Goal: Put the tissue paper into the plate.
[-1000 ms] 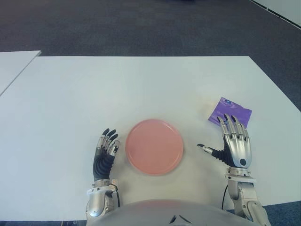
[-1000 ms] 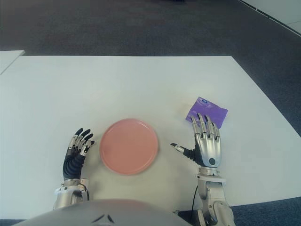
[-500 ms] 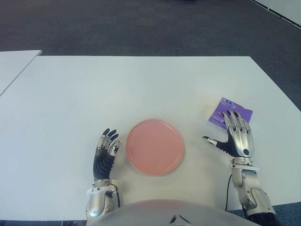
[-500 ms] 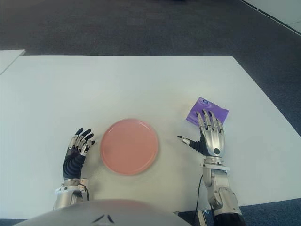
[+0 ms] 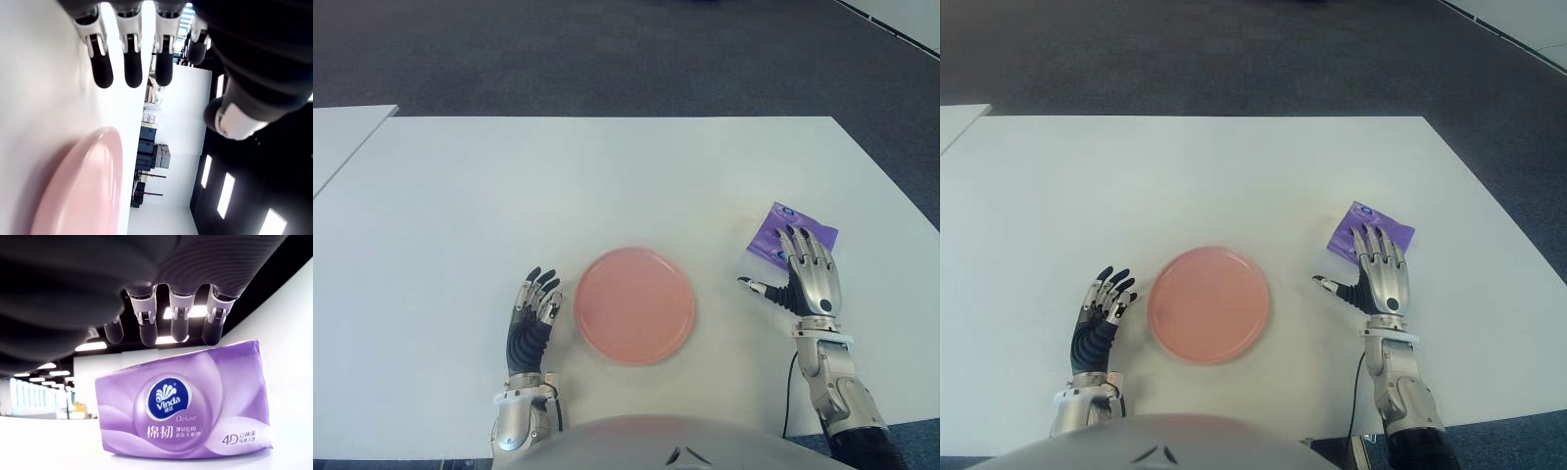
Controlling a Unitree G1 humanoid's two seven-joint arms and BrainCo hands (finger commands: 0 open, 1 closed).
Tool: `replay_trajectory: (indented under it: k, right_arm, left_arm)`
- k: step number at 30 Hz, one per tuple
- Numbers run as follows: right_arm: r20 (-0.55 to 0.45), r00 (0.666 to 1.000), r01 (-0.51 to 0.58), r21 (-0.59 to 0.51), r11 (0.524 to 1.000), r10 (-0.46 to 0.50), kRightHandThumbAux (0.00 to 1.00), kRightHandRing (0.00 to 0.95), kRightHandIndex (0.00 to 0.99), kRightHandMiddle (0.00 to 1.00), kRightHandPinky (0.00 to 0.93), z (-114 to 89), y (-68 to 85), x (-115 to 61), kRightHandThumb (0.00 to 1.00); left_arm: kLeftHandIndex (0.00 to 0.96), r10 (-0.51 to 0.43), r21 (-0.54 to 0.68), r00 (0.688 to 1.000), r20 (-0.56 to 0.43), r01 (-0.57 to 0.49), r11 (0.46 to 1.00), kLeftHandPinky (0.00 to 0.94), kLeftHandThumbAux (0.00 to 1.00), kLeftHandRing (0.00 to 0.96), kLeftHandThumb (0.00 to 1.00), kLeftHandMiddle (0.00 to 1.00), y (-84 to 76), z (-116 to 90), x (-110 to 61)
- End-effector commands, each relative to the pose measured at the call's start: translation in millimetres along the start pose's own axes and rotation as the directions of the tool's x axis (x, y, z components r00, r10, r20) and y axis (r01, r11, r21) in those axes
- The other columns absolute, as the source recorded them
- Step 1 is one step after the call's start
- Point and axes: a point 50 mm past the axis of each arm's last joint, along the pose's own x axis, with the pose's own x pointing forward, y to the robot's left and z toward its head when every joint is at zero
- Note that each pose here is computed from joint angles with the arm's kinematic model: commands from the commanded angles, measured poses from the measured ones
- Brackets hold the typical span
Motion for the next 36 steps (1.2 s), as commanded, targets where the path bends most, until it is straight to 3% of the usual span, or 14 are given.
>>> replay_trajectory:
  k: [1,36]
  right_arm:
    - [-0.007,1.0,-0.021,-0.013,1.0,0.021,0.361,0.0,0.0,0.0,0.0,-4,3.7,3.8,0.335]
    - [0.006,1.0,-0.017,-0.007,1.0,0.017,0.368,0.0,0.0,0.0,0.0,-14,1.3,34.7,0.318]
  left_arm:
    - [0.131,0.05,0.018,0.963,-0.265,-0.047,0.999,0.254,0.635,0.213,0.252,0.204,9.5,-41,-23.1]
    - [0.134,0.033,0.004,0.968,-0.248,-0.033,0.999,0.27,0.645,0.217,0.262,0.202,9.8,-47,-16.8]
